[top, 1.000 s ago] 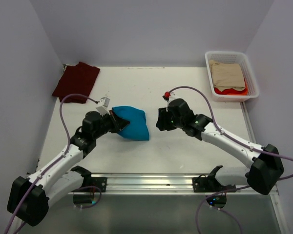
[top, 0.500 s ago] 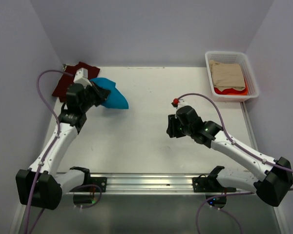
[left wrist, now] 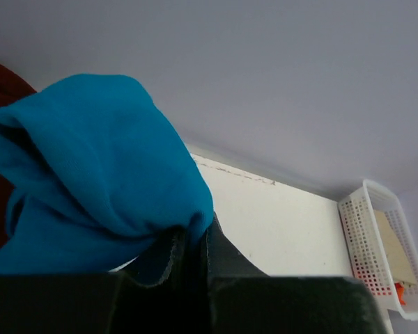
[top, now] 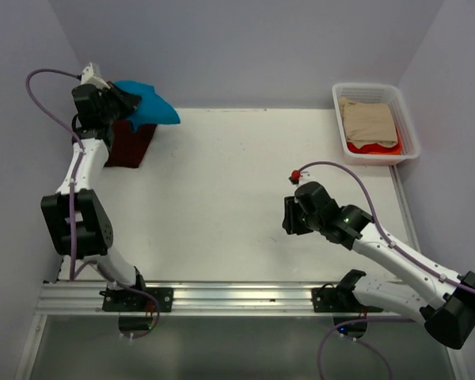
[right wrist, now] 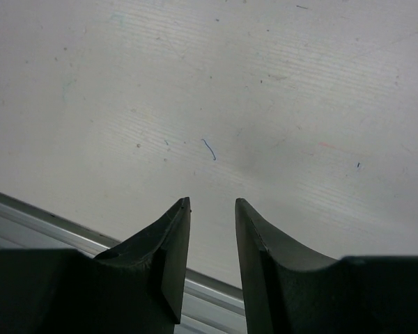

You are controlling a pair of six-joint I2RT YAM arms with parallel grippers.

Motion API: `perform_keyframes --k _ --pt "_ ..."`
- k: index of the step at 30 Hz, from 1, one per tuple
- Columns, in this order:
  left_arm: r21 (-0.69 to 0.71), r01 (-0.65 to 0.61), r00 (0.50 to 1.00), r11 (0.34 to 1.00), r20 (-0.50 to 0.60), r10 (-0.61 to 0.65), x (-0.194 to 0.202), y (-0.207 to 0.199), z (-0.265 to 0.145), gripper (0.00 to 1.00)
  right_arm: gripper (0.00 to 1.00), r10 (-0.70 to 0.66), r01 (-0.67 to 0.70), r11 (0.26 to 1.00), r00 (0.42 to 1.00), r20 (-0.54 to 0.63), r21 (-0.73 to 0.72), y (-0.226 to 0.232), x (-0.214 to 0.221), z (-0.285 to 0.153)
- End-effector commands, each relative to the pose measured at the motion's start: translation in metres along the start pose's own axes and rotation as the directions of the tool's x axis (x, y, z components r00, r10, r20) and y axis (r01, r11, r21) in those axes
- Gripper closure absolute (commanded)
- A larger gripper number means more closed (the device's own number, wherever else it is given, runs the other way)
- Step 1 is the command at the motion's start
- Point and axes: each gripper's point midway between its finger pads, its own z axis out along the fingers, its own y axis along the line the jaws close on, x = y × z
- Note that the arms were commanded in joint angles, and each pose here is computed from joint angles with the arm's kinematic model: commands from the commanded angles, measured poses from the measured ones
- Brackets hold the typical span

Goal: Fold and stack the t-shirts
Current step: Neatly place the folded tshirt to the corner

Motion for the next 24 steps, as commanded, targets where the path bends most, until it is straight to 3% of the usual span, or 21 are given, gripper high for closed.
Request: perform_keyframes --k 1,5,9,10,19,22,24 --pt "0.085 0.012 0.999 0.996 0.033 -0.015 -0.034 0.015 0.027 1.0 0.64 0.021 -0.02 0.999 1.0 -0.017 0.049 -0.012 0.008 -0.009" --pt "0.181 -0.008 1.0 0.984 0.013 0.006 -0.053 0.015 0.058 1.0 0.65 0.027 -0.025 0.997 0.999 -0.03 0.068 -0.014 0.009 -0.011" --pt "0.21 -0.11 0.99 0.972 0.109 0.089 -0.103 0.006 0.079 1.0 0.66 0.038 -0.033 0.995 0.998 -0.047 0.097 -0.017 0.01 -0.014" --pt "0.21 -0.082 0.995 0.974 0.074 0.068 -0.092 0.021 0.093 1.0 0.66 0.04 -0.035 0.994 0.998 -0.051 0.101 -0.019 0.012 -0.015" --pt "0.224 -0.071 0.979 0.972 0.203 0.025 -0.144 0.047 0.092 1.0 0.68 0.05 -0.045 0.993 0.998 -0.045 0.112 -0.019 0.007 -0.023" --pt "0.192 -0.055 0.98 0.98 0.198 0.016 -0.135 0.076 0.1 1.0 0.69 0.059 -0.054 0.993 0.997 -0.049 0.105 -0.018 0.008 -0.024" --pt "0.153 0.021 0.99 0.988 0.136 -0.042 -0.101 0.111 0.109 1.0 0.69 0.065 -0.062 0.993 0.997 -0.037 0.098 -0.018 0.007 -0.027"
